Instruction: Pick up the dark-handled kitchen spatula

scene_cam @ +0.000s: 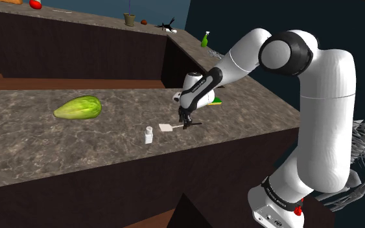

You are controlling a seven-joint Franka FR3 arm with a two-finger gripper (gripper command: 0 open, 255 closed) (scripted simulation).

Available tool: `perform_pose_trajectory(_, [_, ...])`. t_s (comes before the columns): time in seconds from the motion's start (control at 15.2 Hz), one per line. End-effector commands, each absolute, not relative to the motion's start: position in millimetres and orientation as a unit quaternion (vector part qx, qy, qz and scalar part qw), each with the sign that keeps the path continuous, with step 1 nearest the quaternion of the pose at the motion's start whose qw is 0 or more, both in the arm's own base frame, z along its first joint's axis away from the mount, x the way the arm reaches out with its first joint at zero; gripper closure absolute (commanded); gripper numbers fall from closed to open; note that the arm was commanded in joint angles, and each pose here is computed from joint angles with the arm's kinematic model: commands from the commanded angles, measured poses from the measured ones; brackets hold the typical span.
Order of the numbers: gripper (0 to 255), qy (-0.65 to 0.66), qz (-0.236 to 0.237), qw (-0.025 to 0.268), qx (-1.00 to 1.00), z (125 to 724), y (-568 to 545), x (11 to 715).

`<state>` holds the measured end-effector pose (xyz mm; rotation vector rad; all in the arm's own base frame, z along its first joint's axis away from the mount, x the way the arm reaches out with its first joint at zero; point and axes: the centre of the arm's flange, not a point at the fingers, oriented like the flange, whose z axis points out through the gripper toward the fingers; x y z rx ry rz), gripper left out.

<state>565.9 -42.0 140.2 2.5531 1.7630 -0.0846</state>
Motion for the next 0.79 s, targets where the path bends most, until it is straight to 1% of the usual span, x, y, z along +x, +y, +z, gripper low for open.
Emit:
perform_pose_trajectory(0.0, [255,0.568,-0.027,0.019,0.822,139,-42,566])
perform_pose_trajectory(0.53, [255,0.568,-0.027,0.019,0.822,139,-42,566])
perform_pose_trajectory(0.73, [255,0.568,-0.027,0.019,0.822,155,-42,566])
